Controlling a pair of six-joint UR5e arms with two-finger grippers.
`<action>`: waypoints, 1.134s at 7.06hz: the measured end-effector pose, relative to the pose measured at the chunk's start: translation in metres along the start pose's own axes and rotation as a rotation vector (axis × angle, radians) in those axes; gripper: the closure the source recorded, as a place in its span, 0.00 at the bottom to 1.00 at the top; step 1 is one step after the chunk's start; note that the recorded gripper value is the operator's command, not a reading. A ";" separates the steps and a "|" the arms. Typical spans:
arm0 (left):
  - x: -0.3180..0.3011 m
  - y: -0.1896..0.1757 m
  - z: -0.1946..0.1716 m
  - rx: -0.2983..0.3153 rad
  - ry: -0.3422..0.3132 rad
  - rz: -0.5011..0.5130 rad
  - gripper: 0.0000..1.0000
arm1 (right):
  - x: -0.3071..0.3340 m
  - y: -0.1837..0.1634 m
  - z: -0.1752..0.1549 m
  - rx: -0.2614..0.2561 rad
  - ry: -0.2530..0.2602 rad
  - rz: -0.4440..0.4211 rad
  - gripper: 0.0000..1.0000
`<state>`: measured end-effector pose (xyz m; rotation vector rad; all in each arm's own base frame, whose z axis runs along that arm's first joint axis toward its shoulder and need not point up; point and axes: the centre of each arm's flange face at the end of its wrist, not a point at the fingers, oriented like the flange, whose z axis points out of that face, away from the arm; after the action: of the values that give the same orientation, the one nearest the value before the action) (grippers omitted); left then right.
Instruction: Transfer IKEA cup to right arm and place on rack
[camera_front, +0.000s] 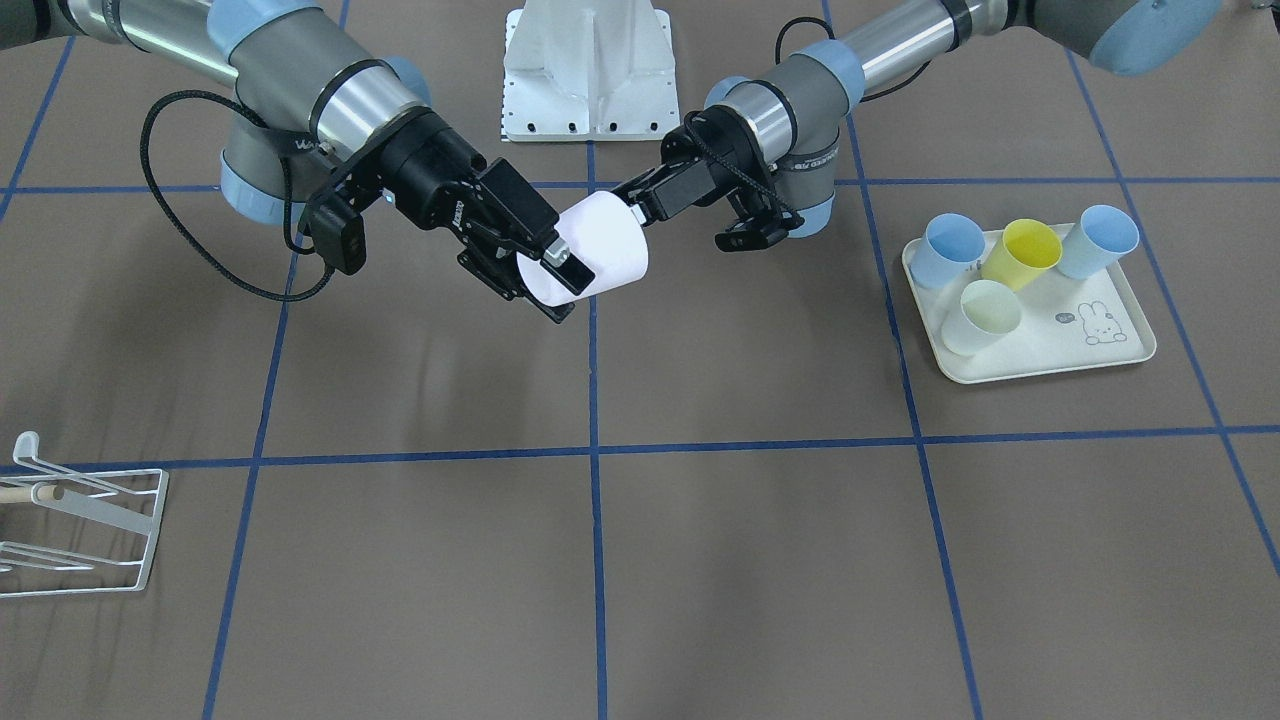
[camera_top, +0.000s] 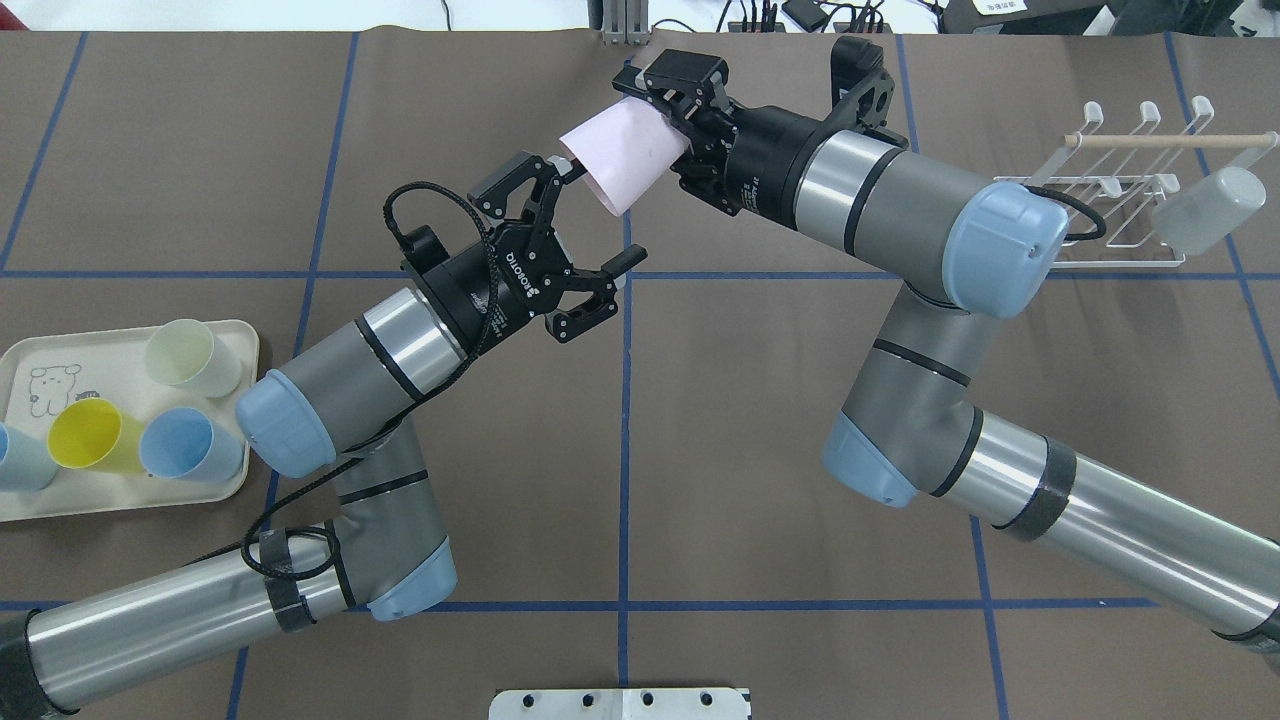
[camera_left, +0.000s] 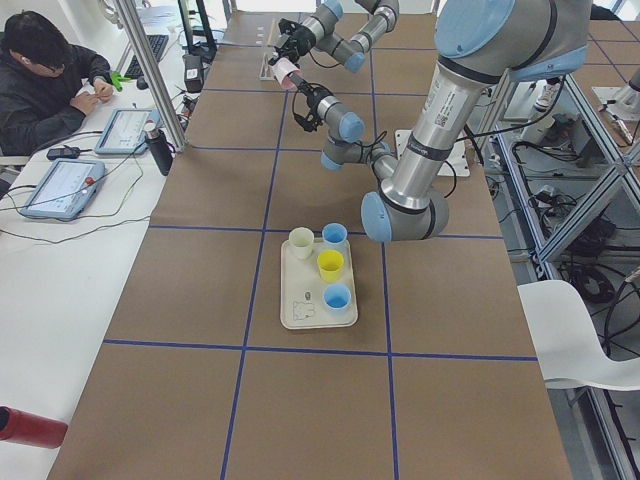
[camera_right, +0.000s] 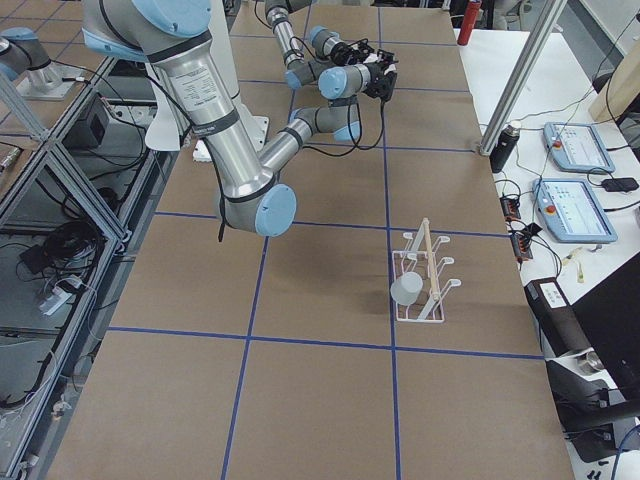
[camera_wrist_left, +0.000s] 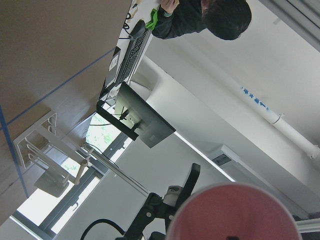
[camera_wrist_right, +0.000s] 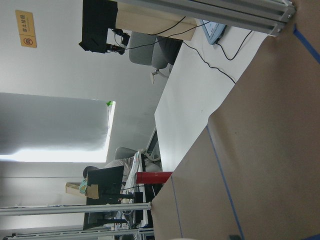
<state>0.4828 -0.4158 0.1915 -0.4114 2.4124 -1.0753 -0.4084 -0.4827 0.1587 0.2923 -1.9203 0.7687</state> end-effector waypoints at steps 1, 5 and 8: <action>-0.001 -0.001 -0.001 0.002 -0.001 0.010 0.00 | -0.004 -0.008 -0.002 0.011 -0.006 -0.003 1.00; 0.000 -0.001 -0.001 -0.003 -0.007 0.094 0.00 | -0.007 -0.087 -0.025 0.135 0.021 -0.096 1.00; 0.001 0.001 0.002 -0.004 -0.017 0.275 0.00 | 0.040 -0.169 -0.072 0.279 0.267 -0.439 1.00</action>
<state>0.4832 -0.4167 0.1891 -0.0853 2.3705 -0.9405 -0.2887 -0.5626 0.2799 0.7194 -1.4265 0.7335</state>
